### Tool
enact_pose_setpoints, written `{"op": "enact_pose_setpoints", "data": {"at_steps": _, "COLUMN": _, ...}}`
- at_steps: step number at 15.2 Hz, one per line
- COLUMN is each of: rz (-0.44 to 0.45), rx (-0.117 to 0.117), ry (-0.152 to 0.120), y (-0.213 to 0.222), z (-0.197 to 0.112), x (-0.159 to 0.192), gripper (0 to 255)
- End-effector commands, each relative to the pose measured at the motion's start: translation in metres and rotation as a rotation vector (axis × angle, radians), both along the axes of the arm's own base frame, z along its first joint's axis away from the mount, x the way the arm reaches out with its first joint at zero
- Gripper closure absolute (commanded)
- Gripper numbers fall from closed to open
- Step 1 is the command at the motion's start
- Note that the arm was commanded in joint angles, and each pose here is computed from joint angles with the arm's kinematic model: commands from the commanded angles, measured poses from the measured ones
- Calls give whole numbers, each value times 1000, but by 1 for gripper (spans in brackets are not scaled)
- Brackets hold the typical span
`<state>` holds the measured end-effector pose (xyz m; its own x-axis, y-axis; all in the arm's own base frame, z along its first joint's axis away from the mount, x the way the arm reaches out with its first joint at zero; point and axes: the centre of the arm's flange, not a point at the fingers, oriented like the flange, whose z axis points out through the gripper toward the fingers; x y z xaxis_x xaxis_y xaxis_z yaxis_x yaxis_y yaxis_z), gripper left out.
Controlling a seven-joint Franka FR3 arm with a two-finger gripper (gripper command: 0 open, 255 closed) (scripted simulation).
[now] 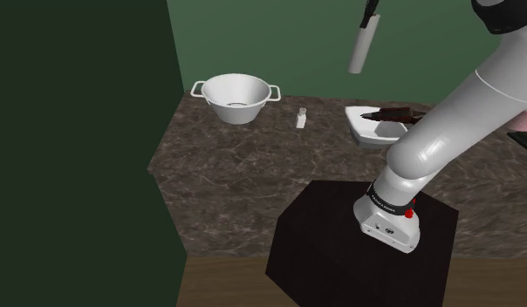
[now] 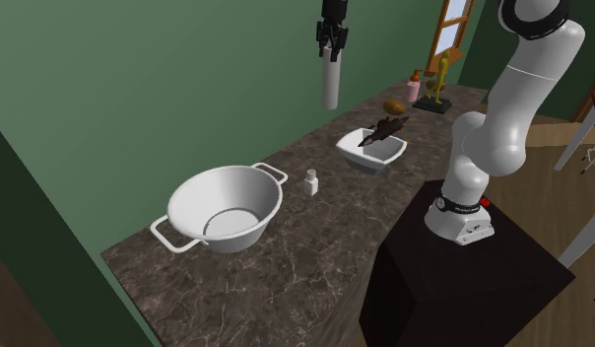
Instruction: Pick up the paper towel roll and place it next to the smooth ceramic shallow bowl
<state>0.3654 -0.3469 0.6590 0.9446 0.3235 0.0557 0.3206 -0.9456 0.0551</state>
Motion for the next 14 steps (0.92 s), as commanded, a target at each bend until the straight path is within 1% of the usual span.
{"op": "enact_pose_setpoints", "data": {"at_steps": 1, "rz": 0, "rx": 0, "ry": -1, "y": 1, "z": -11, "x": 1, "gripper": 255}}
{"op": "enact_pose_setpoints", "data": {"at_steps": 14, "rz": 0, "rx": 0, "ry": -1, "y": 1, "z": -79, "x": 1, "gripper": 255}}
